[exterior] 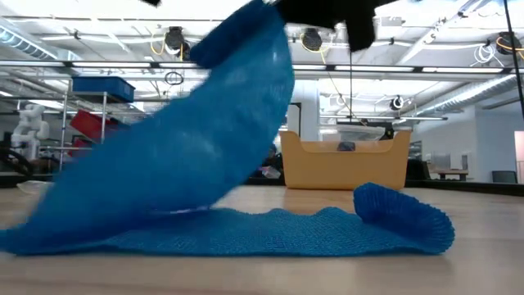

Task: Roll bandage
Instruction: Roll the blue bandage

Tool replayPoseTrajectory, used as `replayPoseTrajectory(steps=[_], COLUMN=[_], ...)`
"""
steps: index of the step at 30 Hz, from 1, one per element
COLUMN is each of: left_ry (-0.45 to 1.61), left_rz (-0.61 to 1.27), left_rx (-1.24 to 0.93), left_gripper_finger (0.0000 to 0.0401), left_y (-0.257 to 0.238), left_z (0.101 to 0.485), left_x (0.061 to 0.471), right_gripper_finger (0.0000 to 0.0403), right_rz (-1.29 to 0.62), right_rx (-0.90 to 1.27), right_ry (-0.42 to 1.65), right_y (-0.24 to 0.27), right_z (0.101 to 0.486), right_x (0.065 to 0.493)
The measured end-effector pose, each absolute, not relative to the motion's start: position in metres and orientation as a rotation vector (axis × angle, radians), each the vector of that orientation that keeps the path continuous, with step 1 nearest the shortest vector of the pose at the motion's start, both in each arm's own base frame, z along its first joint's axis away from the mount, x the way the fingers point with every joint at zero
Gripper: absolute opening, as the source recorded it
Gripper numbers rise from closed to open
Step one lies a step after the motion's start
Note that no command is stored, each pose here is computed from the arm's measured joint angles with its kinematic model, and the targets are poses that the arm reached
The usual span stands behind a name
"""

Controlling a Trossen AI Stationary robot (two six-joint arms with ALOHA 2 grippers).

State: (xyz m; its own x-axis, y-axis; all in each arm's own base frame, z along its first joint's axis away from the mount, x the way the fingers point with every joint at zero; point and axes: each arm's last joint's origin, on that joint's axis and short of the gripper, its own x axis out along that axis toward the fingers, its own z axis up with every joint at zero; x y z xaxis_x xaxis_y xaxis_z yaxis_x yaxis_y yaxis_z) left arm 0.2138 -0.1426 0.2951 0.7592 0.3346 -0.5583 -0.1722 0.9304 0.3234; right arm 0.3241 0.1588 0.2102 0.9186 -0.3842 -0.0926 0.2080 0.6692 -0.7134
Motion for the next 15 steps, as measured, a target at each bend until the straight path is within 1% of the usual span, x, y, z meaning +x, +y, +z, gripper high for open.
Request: replayPoseTrajectory(steps=[3,7,9,11,15], left_ry=[0.576,0.484,0.437,0.402,0.291], left_rz=[0.302,0.325,0.321,0.308,0.245], left_rx=[0.242,0.196,0.197,0.246,0.32], left_gripper_finger=[0.0253,0.0253,0.0249,0.0237,0.0207], left_y=[-0.146,-0.153,-0.157,-0.161,-0.171], left_z=[0.294,0.279,0.272,0.263,0.258], left_x=[0.199,0.2,0.207,0.218,0.243], right_gripper_finger=[0.0,0.0,0.0,0.0,0.0], right_rz=[-0.297,-0.111,-0.028,0.048,0.122], right_rx=[-0.71,-0.662,-0.664,-0.672,-0.673], right_ry=[0.073,-0.104,-0.154,-0.178,-0.227], right_y=[0.147,0.13,0.124,0.121,0.12], right_z=[0.214,0.211,0.209,0.207,0.209], right_x=[0.296,0.265,0.256,0.251,0.25])
